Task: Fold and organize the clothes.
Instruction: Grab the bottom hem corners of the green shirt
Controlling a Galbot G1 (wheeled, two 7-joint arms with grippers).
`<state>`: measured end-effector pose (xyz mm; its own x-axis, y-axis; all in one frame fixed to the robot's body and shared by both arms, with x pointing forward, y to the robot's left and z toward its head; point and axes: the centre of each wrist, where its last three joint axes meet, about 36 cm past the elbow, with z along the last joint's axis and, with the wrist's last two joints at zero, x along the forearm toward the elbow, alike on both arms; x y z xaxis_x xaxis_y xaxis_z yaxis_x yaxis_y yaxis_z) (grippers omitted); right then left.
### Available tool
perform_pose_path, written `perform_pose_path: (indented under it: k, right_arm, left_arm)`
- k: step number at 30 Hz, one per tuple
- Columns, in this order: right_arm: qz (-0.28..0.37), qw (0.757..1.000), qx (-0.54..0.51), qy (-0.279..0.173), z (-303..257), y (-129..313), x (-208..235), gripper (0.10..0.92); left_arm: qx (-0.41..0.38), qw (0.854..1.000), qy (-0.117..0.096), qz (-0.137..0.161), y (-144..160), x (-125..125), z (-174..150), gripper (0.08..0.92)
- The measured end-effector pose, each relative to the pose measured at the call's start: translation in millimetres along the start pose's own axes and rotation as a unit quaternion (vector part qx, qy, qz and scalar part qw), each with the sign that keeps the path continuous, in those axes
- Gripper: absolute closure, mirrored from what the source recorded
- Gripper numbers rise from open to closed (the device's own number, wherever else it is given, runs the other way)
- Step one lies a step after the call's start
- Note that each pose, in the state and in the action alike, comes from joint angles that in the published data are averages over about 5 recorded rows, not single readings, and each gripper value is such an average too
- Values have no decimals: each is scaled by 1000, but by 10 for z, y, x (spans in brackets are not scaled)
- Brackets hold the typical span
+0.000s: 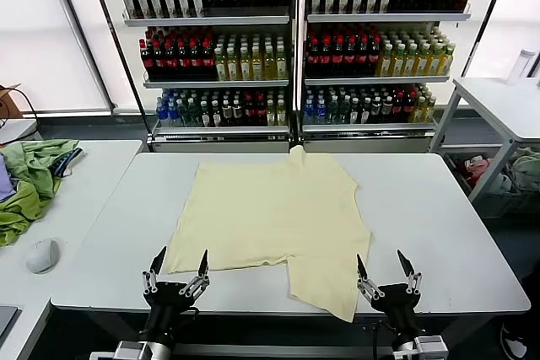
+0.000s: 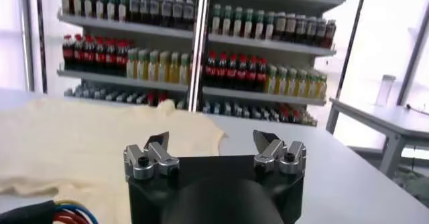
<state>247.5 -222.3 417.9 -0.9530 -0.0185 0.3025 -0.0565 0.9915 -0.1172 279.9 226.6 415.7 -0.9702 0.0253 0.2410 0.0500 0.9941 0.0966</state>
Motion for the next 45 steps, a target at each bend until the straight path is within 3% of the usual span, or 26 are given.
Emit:
perform_pose_path:
  k: [15, 20, 28, 39, 45]
  right_arm:
    - [-19, 997, -14, 78, 132, 253, -93, 202]
    - [-25, 995, -15, 95, 168, 309, -162, 297]
    - [-39, 992, -24, 118, 202, 328, -226, 518]
    - [-56, 991, -31, 118, 181, 246, -253, 721]
    - [-61, 993, -27, 96, 120, 143, -202, 846]
  left_arm:
    - [-6, 994, 111, -15, 242, -561, 109, 185]
    - [-1, 991, 134, -13, 272, -614, 131, 269]
    - [9, 988, 153, -13, 327, -653, 140, 494]
    - [32, 986, 163, -1, 324, -631, 127, 814]
    - [45, 987, 155, 8, 322, -567, 102, 903]
